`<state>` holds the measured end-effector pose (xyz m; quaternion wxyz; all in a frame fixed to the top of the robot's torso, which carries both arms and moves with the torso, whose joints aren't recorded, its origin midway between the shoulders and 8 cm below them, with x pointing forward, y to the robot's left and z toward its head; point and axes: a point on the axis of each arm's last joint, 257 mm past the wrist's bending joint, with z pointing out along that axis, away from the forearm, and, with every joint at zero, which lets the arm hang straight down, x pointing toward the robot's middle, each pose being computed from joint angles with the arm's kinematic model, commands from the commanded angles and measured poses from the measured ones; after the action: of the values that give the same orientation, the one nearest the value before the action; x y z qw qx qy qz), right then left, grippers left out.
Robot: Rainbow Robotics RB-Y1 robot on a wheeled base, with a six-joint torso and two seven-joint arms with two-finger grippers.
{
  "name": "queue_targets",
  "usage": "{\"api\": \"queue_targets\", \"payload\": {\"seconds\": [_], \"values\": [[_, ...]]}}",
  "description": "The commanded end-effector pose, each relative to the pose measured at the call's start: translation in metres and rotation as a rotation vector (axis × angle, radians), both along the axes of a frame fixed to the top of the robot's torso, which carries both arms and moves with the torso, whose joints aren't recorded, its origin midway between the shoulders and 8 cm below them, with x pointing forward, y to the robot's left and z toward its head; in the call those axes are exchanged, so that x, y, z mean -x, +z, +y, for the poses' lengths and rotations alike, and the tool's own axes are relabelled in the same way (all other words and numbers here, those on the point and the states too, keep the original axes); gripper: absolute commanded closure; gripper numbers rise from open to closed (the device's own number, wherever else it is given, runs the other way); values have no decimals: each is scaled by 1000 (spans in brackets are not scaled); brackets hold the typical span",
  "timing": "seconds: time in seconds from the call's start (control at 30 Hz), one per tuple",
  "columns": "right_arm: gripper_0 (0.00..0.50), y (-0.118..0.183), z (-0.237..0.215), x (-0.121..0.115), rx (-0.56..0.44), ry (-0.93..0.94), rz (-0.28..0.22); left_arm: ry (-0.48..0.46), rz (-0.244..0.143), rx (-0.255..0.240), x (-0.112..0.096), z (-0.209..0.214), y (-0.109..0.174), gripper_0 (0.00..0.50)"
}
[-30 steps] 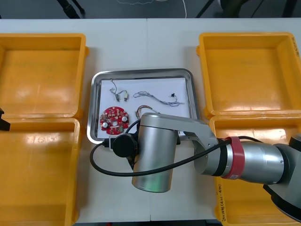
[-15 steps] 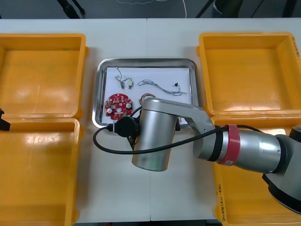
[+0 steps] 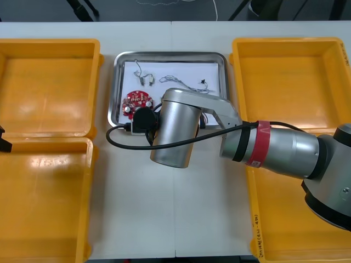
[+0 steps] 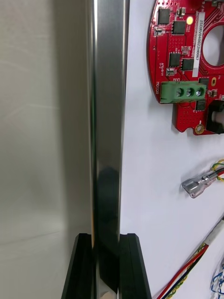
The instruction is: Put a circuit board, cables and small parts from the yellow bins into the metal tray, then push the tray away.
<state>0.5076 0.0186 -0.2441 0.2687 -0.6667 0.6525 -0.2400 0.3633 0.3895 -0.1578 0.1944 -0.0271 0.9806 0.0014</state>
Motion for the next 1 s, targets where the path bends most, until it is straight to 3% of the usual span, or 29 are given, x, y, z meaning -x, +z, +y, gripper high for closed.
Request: {"api": "queue_targets", "payload": {"seconds": [0.03, 0.33, 0.83, 1.0], "values": [[500, 42, 32, -16, -43, 57, -60, -45, -22, -31, 2, 4, 6, 0], [500, 49, 31, -33, -54, 53, -84, -45, -22, -31, 2, 4, 6, 0], [500, 78, 35, -72, -73, 76, -189, -45, -22, -31, 2, 4, 6, 0], [500, 80, 37, -79, -92, 81, -202, -45, -22, -31, 2, 4, 6, 0]]}}
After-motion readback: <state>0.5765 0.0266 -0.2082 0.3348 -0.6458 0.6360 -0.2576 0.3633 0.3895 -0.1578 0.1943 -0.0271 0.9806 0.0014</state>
